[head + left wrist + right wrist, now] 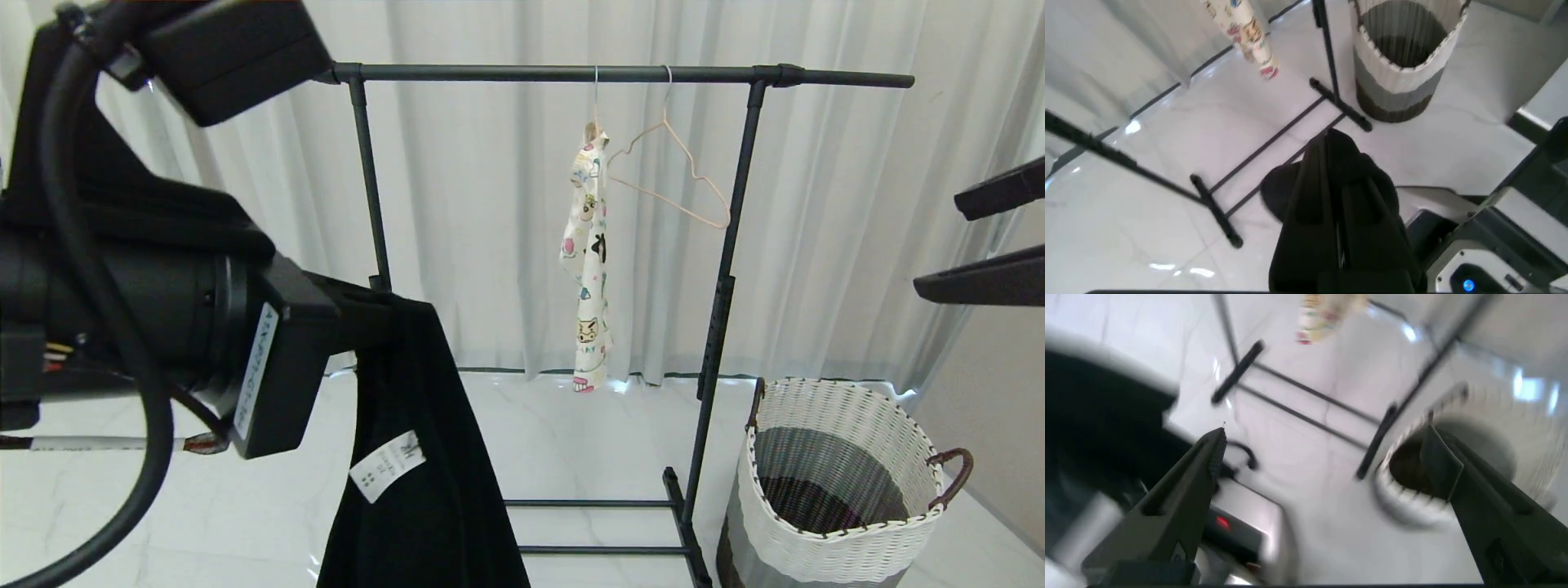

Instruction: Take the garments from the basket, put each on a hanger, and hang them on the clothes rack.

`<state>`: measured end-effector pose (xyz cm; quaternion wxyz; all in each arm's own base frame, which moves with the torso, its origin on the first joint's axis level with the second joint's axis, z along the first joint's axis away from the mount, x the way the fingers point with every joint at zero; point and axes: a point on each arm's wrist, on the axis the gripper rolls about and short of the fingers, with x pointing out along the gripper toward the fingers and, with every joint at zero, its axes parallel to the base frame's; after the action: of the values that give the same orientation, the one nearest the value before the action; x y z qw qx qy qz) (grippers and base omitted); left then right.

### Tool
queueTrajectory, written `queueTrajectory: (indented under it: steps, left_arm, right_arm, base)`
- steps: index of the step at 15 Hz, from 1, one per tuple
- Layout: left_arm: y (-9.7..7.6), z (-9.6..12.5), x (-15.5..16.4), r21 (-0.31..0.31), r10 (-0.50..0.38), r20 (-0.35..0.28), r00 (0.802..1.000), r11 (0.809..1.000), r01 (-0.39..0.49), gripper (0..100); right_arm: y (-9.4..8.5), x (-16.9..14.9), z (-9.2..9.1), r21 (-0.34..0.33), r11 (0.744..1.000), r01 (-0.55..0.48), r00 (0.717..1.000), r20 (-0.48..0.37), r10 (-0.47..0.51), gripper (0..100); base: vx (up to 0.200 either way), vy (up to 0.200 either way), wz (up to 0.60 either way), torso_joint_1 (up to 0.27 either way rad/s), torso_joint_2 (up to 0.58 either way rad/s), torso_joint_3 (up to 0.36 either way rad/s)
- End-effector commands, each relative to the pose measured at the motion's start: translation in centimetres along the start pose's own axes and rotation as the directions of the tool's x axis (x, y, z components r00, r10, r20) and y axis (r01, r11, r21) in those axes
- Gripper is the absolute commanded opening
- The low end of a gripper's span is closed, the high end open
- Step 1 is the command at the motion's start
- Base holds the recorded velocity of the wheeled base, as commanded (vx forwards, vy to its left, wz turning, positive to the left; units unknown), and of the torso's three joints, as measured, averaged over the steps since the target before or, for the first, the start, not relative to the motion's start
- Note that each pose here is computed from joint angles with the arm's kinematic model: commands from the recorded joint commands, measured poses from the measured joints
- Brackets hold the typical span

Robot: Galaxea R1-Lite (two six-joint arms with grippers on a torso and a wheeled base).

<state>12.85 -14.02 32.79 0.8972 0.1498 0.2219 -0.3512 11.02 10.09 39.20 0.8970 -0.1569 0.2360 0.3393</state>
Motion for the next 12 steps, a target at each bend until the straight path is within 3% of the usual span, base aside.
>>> queueTrajectory:
  steps: [1, 2, 3, 5, 7, 10, 12]
  left_arm:
    - [0.8, -2.6, -1.9, -0.018, 0.081, -0.014, 0.997, 0.997, -0.081, 0]
    - [1.2, -3.7, -2.3, -0.028, 0.139, -0.032, 0.990, 0.990, -0.140, 0]
    - [1.7, -4.7, -2.4, -0.042, 0.195, -0.053, 0.979, 0.979, -0.197, 0]
    - [2.7, -6.6, -2.1, -0.078, 0.284, -0.083, 0.955, 0.954, -0.291, 0]
    - [3.8, -7.8, -1.7, -0.117, 0.354, -0.085, 0.931, 0.925, -0.362, 0]
    - [5.1, -9.8, -1.9, -0.089, 0.460, -0.090, 0.883, 0.879, -0.468, 0]
    - [5.3, -10.5, -2.5, -0.099, 0.484, -0.097, 0.870, 0.865, -0.493, 0]
  right_arm:
    - [-0.5, 0.4, -0.1, 0.267, 0.956, 0.121, 0.993, -0.032, -0.117, 100]
    - [-0.5, 1.0, -0.3, 0.357, 0.918, 0.173, 0.985, -0.062, -0.161, 100]
    - [-0.6, 1.5, -0.8, 0.391, 0.892, 0.225, 0.974, -0.099, -0.202, 100]
    - [-0.6, 2.6, -2.3, 0.358, 0.869, 0.340, 0.939, -0.175, -0.295, 100]
    - [-0.5, 3.4, -2.8, 0.342, 0.856, 0.387, 0.921, -0.190, -0.340, 100]
    - [-0.5, 4.3, -3.7, 0.305, 0.828, 0.471, 0.880, -0.225, -0.418, 100]
    - [-0.5, 4.4, -3.8, 0.310, 0.824, 0.474, 0.879, -0.223, -0.422, 100]
  base:
    - [0.000, 0.000, 0.00, 0.000, 0.00, 0.000]
    - [0.000, 0.000, 0.00, 0.000, 0.00, 0.000]
    - [0.000, 0.000, 0.00, 0.000, 0.00, 0.000]
    - [0.000, 0.000, 0.00, 0.000, 0.00, 0.000]
    - [0.000, 0.000, 0.00, 0.000, 0.00, 0.000]
    - [0.000, 0.000, 0.00, 0.000, 0.00, 0.000]
    - [0.000, 0.000, 0.00, 0.000, 0.00, 0.000]
